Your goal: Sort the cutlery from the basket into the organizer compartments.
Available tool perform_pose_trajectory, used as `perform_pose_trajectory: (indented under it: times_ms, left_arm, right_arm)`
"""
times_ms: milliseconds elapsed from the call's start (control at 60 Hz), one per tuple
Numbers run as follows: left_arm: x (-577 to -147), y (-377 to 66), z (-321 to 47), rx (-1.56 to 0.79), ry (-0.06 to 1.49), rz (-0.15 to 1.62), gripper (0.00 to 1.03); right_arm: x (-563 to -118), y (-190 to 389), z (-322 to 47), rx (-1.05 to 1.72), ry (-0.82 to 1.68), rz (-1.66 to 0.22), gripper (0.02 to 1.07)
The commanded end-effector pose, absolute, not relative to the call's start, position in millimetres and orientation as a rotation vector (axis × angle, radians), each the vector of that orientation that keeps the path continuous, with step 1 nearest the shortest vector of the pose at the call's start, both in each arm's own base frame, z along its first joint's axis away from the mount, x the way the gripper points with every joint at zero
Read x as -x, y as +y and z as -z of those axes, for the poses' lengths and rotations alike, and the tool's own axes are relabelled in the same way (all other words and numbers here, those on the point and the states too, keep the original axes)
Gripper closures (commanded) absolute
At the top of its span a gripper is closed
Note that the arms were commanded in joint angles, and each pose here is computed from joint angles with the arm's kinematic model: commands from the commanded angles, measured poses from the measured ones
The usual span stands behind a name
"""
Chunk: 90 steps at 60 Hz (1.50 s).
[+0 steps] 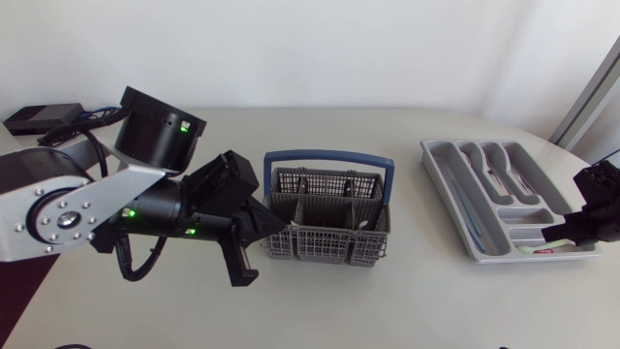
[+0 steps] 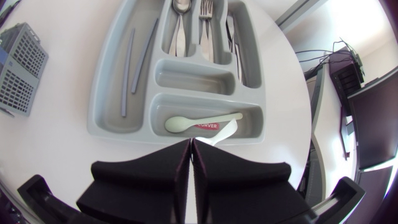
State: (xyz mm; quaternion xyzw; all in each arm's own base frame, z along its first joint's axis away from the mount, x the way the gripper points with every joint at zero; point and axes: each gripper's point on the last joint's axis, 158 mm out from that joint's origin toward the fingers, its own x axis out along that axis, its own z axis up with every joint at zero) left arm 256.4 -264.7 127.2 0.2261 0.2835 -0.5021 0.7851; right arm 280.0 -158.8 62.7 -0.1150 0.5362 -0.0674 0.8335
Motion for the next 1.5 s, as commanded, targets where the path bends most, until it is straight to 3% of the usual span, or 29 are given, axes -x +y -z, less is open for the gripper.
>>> perform_pose_trajectory:
  times_ms: [0,200,417,633,850,1150,1483]
  left_arm:
    - [-260.9,-273.7,-134.8,-0.477,0.617,1.077,1.0]
    - [-264.6,-288.5,-139.8,-0.472,0.633,1.07,1.0]
    - [-268.1,-308.3,-141.3,-0.475,0.648,1.055,0.99]
    - [-269.1,-331.6,-141.3,-0.496,0.648,1.059,0.92]
    - [-272.8,-349.0,-132.7,-0.522,0.656,1.045,0.88]
    - [-280.1,-371.4,-120.0,-0.604,0.635,0.957,0.84]
    - [-276.6,-391.8,-113.7,-0.699,0.605,0.901,0.84]
  right_arm:
    - [-272.5,-164.9,-34.7,0.223,1.194,0.133,1.01]
    - [-279.2,-173.7,0.6,0.187,1.221,0.134,1.0]
    - [-289.3,-179.6,10.5,0.179,1.199,0.15,0.72]
    - [-303.1,-181.3,-0.8,0.177,1.141,0.159,0.44]
    - [-308.3,-178.4,-29.0,0.164,1.044,0.166,0.27]
    - [-302.1,-166.1,-57.6,0.159,0.968,0.163,0.25]
    - [-297.4,-153.8,-62.9,0.161,0.953,0.151,0.25]
